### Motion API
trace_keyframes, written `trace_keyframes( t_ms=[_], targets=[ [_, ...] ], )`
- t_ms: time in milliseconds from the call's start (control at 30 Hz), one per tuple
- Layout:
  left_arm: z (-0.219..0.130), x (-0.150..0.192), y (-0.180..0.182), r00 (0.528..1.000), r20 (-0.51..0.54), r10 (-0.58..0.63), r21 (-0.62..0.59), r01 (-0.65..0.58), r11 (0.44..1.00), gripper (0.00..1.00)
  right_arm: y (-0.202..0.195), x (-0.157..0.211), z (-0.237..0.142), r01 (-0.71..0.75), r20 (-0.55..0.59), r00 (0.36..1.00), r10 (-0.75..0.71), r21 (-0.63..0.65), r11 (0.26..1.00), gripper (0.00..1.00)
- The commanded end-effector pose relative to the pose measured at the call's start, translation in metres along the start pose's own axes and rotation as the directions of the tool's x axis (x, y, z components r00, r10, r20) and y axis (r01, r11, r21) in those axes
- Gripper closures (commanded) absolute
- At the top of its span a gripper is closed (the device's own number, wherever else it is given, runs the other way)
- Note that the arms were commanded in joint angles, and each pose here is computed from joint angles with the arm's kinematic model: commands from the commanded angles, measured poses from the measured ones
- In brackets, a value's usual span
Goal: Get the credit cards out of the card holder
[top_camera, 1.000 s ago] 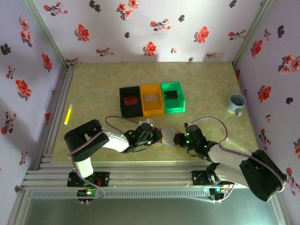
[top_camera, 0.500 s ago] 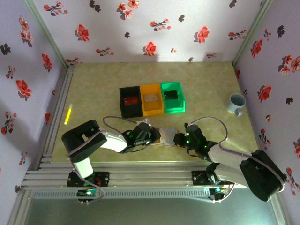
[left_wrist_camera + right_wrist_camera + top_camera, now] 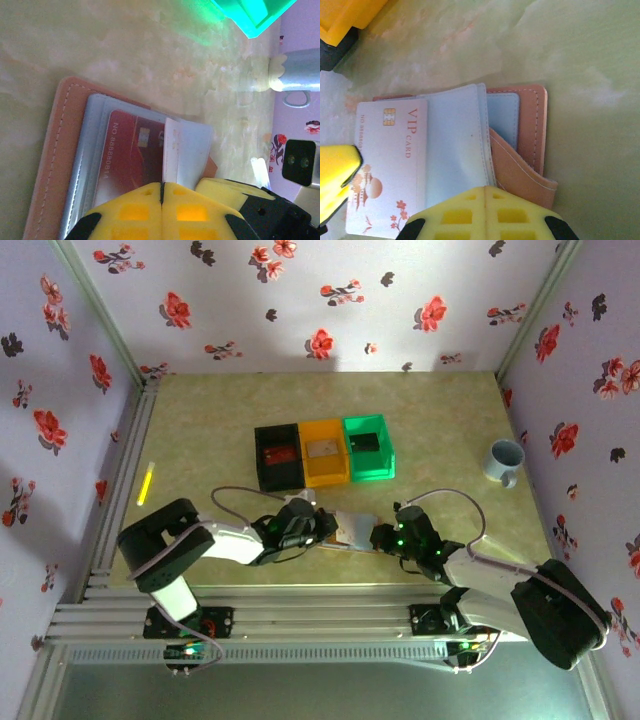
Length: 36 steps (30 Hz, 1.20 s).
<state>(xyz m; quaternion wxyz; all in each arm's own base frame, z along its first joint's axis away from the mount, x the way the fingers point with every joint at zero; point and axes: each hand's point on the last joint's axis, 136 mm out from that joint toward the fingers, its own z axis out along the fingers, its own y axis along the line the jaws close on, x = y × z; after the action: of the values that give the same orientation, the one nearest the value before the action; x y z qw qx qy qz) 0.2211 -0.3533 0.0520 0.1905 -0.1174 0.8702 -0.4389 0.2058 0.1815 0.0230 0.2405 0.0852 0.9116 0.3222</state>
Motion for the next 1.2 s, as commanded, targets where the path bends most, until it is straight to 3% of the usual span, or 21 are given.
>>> trace_keyframes(
  t_ms=[0, 467, 700, 967, 1167],
  targets=[
    [-0.01, -0.009, 0.007, 0.999, 0.025, 0.043, -0.035, -0.042, 0.999, 1.0, -0.011, 0.009, 0.0, -0.006, -0.048, 0.999, 0.009, 0.051, 0.999, 0.97],
    [-0.056, -0.016, 0.002, 0.978, -0.023, 0.208, -0.091, -0.209, 0.974, 1.0, 0.007, 0.003, -0.007, 0.045, -0.078, 0.996, -0.042, 0.031, 0.999, 0.95],
    [-0.083, -0.013, -0.009, 0.951, -0.077, 0.298, -0.047, -0.302, 0.952, 1.0, 0.033, -0.007, -0.022, 0.119, -0.084, 0.989, -0.121, -0.025, 0.993, 0.83],
    [-0.111, -0.011, -0.013, 0.912, -0.177, 0.37, -0.02, -0.379, 0.925, 1.0, 0.08, -0.011, -0.046, 0.189, -0.078, 0.975, -0.209, -0.211, 0.959, 0.6],
    [-0.121, 0.003, -0.03, 0.861, -0.275, 0.429, 0.061, -0.43, 0.901, 1.0, 0.111, 0.001, -0.059, 0.216, -0.068, 0.961, -0.267, -0.414, 0.884, 0.54]
  ],
)
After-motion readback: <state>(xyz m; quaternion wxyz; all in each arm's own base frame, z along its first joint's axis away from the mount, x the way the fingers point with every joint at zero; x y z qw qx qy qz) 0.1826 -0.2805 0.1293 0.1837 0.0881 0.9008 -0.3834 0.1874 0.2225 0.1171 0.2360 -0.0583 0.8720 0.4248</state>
